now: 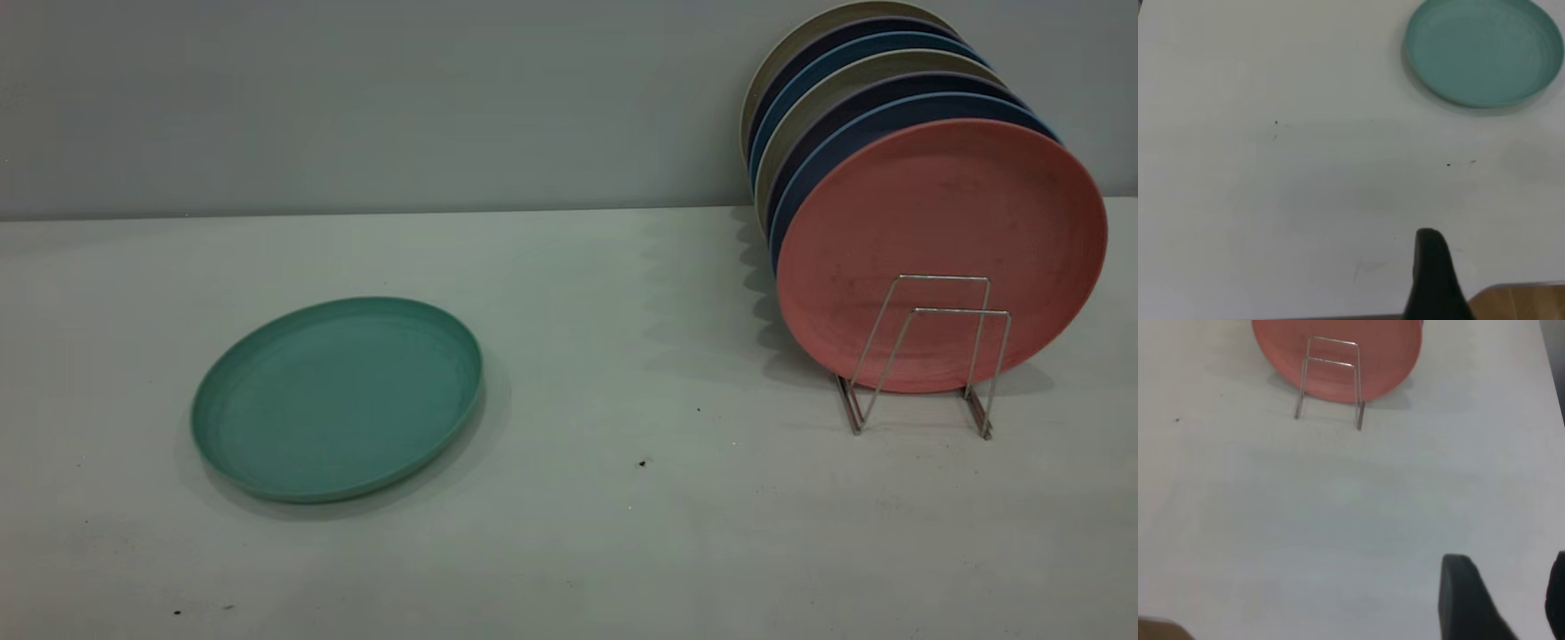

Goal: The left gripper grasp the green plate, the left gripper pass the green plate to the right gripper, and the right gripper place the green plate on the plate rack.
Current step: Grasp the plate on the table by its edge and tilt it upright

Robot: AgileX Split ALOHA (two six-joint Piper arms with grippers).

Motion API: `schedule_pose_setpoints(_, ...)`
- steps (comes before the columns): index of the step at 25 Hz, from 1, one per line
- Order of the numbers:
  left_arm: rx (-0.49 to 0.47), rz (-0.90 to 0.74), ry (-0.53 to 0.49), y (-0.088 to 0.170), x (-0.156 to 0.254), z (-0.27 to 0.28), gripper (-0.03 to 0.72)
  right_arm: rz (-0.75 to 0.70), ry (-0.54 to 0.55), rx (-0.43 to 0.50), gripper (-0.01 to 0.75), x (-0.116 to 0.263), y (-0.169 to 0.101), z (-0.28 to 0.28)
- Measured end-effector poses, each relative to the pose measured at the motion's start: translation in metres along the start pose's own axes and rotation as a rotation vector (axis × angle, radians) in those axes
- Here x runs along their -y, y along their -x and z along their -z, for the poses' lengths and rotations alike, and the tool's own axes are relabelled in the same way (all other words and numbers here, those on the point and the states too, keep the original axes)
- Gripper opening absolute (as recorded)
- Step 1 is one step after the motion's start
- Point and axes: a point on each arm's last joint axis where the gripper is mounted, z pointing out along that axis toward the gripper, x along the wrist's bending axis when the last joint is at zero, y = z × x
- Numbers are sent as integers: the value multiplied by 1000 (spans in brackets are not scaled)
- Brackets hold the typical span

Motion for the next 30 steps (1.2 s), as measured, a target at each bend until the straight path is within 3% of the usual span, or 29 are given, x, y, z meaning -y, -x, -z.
schedule_pose_setpoints(20,-13,22,2,-1,0,0,518,-33,0,3,313,-1,0,0)
schedule_pose_setpoints(27,-66,76,77,-8,-33,-6,518,-54,-24,1,342,-47,3,-20)
schedule_pose_setpoints(30,-56,78,9,-8,-52,-26,518,-65,-90,-27,387,-66,2,-42)
